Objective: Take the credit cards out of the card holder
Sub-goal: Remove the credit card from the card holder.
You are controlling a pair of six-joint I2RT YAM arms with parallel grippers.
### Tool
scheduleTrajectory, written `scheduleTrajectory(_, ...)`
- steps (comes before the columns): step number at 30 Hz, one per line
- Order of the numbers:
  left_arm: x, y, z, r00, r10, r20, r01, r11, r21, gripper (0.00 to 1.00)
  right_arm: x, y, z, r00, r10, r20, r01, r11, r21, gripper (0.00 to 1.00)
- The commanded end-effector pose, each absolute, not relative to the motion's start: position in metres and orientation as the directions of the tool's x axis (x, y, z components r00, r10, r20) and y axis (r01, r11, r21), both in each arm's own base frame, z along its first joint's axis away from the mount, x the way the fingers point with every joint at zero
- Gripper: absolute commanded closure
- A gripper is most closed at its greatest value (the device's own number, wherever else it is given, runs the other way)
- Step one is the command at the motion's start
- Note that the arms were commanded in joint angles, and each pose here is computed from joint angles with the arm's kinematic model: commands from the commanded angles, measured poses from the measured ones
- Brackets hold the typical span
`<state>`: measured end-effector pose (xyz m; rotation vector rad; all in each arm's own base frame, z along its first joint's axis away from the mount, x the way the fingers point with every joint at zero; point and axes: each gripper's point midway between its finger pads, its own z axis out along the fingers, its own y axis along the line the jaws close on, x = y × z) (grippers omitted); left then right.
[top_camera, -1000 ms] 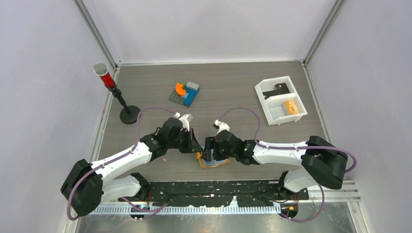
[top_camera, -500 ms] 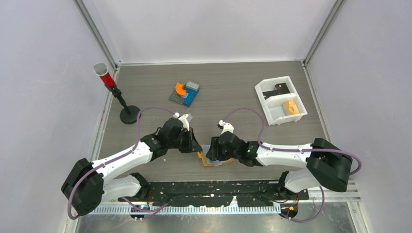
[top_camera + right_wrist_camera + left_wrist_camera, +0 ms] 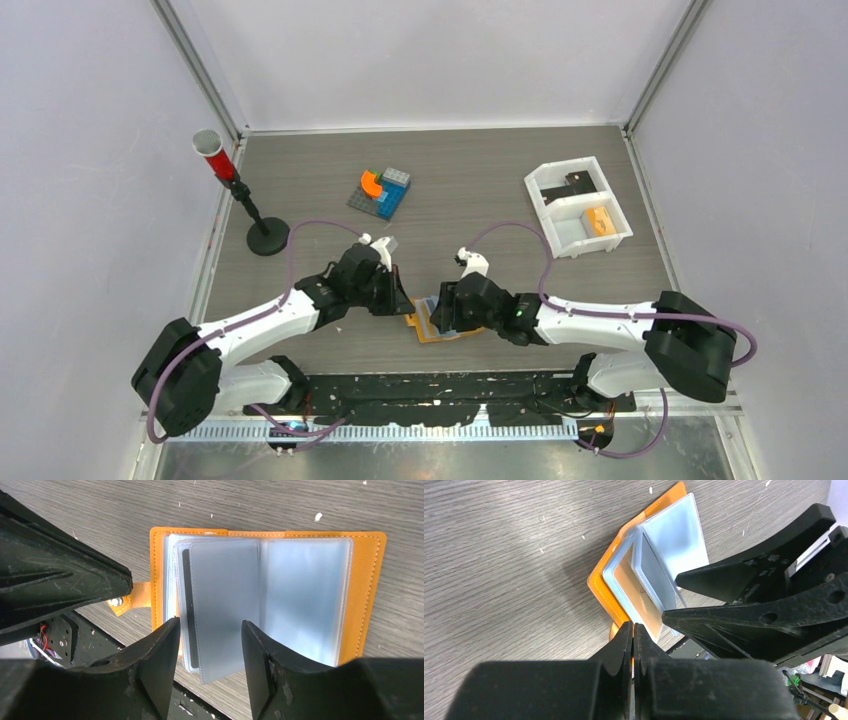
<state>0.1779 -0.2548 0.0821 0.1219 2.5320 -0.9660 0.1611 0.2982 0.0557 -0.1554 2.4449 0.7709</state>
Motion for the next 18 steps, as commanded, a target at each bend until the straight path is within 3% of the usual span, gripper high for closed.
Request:
scheduleTrajectory(1, 0.182, -0.256, 0.081, -0.893, -0.055, -0.446, 0.255, 0.755, -0.604, 1.00, 0.166, 0.297, 0.069, -0.796, 0.072, -0.601, -0.306, 0.809, 0.502, 0.44)
scheduleTrajectory(4, 0.182, -0.256, 0.079, -0.894, -0.048, -0.445, 0.258, 0.757, -0.601, 1.00, 0.170, 0.291, 0.067, -0.790, 0.078, -0.608, -0.297, 0.819, 0.491, 0.46)
scheduleTrajectory(7, 0.182, -0.256, 0.078, -0.895, -0.044, -0.444, 0.259, 0.759, -0.597, 1.00, 0.173, 0.281, 0.064, -0.787, 0.065, -0.614, -0.285, 0.843, 0.455, 0.38)
scheduleTrajectory(18, 0.184, -0.255, 0.074, -0.897, -0.014, -0.443, 0.271, 0.774, -0.573, 1.00, 0.177, 0.265, 0.063, -0.771, 0.032, -0.636, -0.275, 0.884, 0.377, 0.27)
